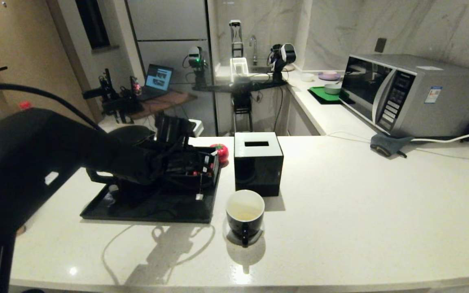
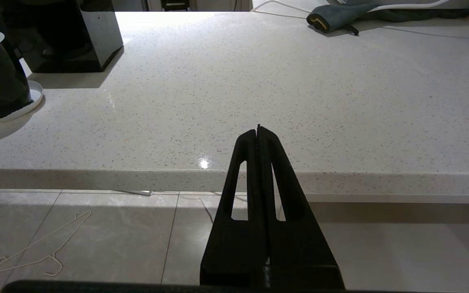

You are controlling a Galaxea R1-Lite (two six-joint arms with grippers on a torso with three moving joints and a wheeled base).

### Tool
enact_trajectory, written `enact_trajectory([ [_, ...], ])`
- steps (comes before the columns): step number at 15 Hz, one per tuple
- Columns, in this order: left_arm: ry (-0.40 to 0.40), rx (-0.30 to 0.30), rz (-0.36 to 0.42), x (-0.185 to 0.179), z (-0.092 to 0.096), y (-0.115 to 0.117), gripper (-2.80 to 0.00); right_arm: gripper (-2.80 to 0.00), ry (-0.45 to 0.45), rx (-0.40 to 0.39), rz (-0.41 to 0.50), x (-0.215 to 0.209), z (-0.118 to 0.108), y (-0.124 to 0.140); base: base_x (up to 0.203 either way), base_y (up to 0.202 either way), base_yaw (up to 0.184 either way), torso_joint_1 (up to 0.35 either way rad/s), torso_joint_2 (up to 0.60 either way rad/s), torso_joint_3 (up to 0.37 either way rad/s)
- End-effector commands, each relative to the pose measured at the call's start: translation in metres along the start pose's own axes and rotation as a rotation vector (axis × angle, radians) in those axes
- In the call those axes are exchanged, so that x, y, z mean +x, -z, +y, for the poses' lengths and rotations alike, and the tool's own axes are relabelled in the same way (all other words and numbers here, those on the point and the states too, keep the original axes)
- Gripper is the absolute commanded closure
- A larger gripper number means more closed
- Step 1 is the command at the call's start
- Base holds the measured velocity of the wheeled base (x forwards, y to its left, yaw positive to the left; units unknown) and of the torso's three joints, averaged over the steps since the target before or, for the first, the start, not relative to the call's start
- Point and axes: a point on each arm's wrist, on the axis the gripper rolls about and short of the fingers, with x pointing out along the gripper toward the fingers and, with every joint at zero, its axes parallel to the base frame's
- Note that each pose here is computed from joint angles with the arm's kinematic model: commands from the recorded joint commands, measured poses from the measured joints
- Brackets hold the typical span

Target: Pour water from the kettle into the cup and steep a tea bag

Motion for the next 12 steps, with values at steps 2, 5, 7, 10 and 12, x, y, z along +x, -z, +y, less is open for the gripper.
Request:
enact_trajectory([
  [2,0.002,0.001,-0.056,-0.019,-0.001,-0.017,0.00,0.00,0.000,0.000,0.000,0.000,0.000,0.000,0.000,0.000,0.000,0.000,0.00,0.000],
  [5,0.005,0.004,-0.094,-0.042,-0.004,-0.027,0.00,0.00,0.000,0.000,0.000,0.000,0.000,0.000,0.000,0.000,0.000,0.000,0.00,0.000],
  [7,0.008,0.005,-0.126,-0.062,-0.005,-0.035,0.00,0.00,0.000,0.000,0.000,0.000,0.000,0.000,0.000,0.000,0.000,0.000,0.00,0.000],
  [10,0.016,0.007,-0.161,-0.090,-0.008,-0.040,0.00,0.00,0.000,0.000,0.000,0.000,0.000,0.000,0.000,0.000,0.000,0.000,0.00,0.000],
  [12,0.019,0.004,-0.212,-0.104,-0.008,-0.041,0.00,0.00,0.000,0.000,0.000,0.000,0.000,0.000,0.000,0.000,0.000,0.000,0.00,0.000],
])
